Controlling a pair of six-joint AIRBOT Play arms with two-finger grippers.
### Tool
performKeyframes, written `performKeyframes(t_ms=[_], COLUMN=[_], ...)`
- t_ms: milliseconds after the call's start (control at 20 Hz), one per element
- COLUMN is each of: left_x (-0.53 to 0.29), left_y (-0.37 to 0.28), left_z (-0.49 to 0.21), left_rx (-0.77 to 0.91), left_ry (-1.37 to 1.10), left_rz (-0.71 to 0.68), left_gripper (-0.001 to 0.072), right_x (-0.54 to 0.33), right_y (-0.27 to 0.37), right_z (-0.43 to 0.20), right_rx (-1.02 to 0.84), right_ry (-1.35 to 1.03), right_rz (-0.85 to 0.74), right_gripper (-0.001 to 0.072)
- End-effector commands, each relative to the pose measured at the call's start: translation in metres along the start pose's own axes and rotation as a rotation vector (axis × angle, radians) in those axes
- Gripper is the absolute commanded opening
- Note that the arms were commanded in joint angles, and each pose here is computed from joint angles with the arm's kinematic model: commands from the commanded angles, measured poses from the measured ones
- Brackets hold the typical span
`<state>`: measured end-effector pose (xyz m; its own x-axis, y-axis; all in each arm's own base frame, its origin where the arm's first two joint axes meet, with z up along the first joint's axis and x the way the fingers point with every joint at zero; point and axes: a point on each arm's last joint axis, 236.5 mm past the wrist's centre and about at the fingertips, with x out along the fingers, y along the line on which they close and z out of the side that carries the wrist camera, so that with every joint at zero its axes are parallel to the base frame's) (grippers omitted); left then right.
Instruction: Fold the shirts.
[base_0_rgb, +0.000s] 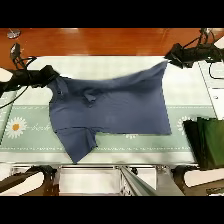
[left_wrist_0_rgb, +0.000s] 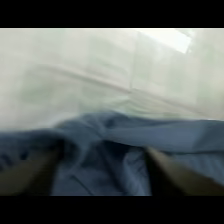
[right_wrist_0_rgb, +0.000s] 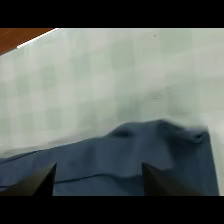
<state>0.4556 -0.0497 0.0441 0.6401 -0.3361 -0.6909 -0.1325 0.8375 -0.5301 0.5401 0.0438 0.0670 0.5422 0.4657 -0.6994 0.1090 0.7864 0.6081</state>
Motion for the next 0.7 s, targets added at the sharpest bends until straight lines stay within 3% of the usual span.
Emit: performKeyframes(t_ms=[0, 50, 150, 300, 500, 650], left_x=[0.003, -0.008, -0.033, -0.074, -0.095, -0.086], left_y=[0.0, 0.008, 0.041, 0.109, 0.144, 0.137], left_z=[-0.015, -0.027, -0.06, -0.127, -0.211, -0.225], left_rx=[0.063, 0.108, 0.042, -0.073, -0.353, -0.494], left_ry=[0.156, 0.238, 0.413, 0.638, 0.69, 0.605], left_rz=[-0.031, -0.033, 0.022, 0.142, 0.12, 0.036], left_gripper=[0.0703, 0.0703, 0.0703, 0.0703, 0.0703, 0.0703], right_x=[-0.009, -0.026, -0.055, -0.088, -0.083, -0.067], right_y=[-0.004, -0.014, -0.044, -0.085, -0.119, -0.105], right_z=[-0.001, -0.013, -0.041, -0.06, -0.149, -0.215], right_rx=[0.1, 0.061, 0.009, 0.032, 0.129, 0.187], right_ry=[0.119, 0.178, 0.283, 0.192, 0.146, 0.147], right_rz=[0.134, 0.132, 0.046, -0.116, -0.148, -0.035], right_gripper=[0.0618, 0.0618, 0.0618, 0.0618, 0.0618, 0.0618])
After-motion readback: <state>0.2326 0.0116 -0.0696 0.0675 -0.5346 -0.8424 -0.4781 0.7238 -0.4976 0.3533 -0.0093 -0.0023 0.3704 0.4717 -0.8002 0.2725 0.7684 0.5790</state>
